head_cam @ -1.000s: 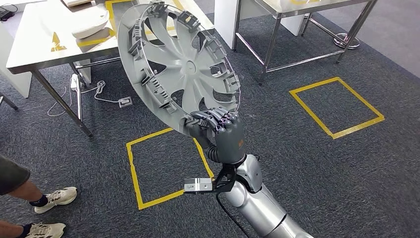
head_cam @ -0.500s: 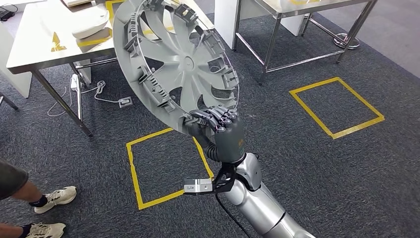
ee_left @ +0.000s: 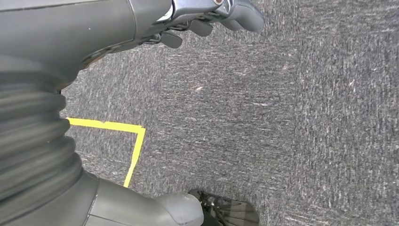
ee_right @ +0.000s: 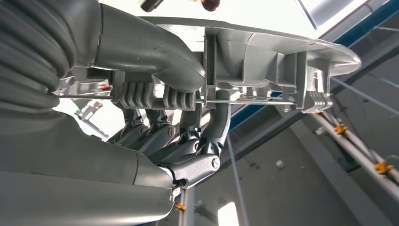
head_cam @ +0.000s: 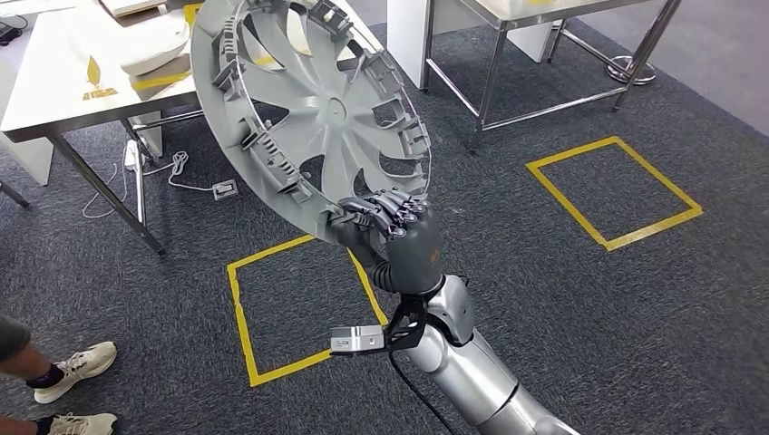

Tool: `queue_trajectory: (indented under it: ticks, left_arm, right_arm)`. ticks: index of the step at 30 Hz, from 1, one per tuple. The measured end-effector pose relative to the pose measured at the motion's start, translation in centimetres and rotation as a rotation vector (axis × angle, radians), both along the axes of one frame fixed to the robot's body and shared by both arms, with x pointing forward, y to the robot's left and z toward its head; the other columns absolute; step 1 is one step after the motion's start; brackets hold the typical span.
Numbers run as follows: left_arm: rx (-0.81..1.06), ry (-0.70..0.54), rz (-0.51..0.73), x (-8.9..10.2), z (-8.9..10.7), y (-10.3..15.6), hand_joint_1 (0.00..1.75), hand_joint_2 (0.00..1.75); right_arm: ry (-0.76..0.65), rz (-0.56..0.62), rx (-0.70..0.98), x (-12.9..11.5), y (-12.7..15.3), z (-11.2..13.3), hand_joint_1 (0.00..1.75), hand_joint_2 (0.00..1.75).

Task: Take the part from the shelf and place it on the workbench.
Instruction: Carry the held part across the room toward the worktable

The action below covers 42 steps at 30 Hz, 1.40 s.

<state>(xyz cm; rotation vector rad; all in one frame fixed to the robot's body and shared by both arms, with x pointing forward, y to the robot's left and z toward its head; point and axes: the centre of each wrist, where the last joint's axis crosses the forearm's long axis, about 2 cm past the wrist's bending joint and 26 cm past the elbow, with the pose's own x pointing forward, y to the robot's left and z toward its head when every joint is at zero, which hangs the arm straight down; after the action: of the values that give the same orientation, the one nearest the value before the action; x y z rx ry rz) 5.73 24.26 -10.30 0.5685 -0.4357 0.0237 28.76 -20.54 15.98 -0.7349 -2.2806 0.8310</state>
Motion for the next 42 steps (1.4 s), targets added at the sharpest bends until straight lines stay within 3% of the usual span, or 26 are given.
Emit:
queue_trajectory:
  ticks: [42]
  left_arm:
    - [-0.013,-0.020,-0.008,-0.3,0.0,-0.3,0.00,1.75]
  right_arm:
    - [0.037,-0.010,-0.052,-0.1,0.2,-0.9,1.75,1.75]
